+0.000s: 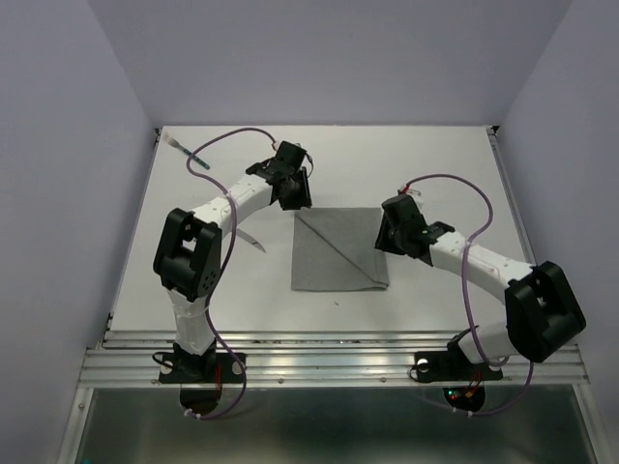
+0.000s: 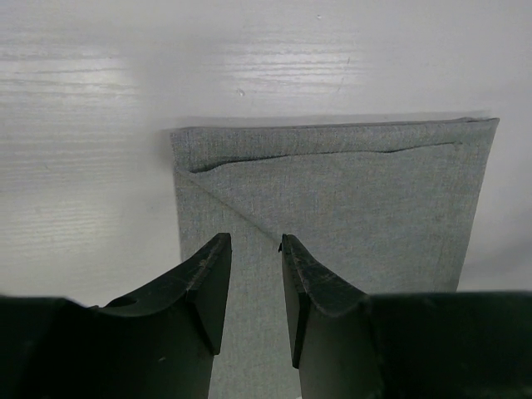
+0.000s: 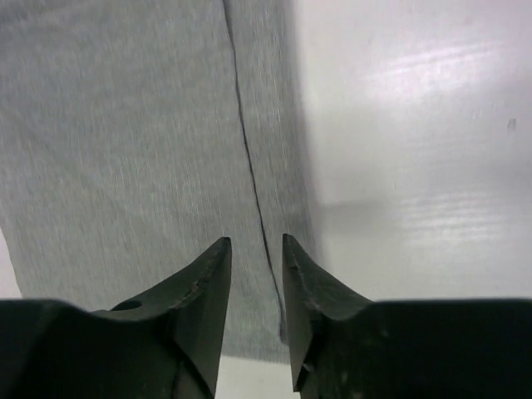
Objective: Fold the napkin into a case and place the utensils inside
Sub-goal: Smooth out the upper triangle-folded napkin at the center of the board.
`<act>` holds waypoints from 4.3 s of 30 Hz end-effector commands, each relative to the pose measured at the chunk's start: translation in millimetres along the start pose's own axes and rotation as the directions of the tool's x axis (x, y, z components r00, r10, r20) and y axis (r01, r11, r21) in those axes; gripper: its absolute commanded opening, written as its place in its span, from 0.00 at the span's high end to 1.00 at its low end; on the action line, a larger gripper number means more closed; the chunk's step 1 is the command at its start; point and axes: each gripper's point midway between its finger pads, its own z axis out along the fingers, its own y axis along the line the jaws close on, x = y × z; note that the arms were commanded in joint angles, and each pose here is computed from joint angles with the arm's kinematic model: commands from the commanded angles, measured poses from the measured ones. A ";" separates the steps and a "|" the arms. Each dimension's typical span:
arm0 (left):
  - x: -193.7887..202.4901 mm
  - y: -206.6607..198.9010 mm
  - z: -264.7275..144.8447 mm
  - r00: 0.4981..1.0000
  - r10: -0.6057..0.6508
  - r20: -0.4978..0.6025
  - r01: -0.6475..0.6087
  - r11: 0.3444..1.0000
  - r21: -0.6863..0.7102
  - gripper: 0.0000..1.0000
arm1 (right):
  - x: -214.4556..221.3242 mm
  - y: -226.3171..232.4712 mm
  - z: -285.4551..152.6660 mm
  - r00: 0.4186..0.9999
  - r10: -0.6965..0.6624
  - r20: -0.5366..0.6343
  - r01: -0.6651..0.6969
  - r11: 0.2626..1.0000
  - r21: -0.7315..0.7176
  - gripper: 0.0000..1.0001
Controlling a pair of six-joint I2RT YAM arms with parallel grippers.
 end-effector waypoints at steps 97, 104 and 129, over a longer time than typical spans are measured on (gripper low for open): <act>8.0 -14.2 -20.5 0.999 0.040 0.008 -0.040 0.999 0.023 0.58 | -123.4 34.9 67.2 0.992 -0.051 0.112 0.052 0.999 -0.004 0.62; 6.0 -2.1 12.5 0.998 0.053 -0.030 -0.054 0.998 -0.023 0.58 | -70.0 17.2 18.6 0.999 0.001 0.045 0.002 0.997 -0.083 0.82; 0.4 39.8 55.1 0.998 0.021 -0.061 -0.027 0.994 -0.110 0.58 | 70.3 -2.0 -14.6 0.981 -0.004 -0.196 -0.025 0.989 -0.147 0.99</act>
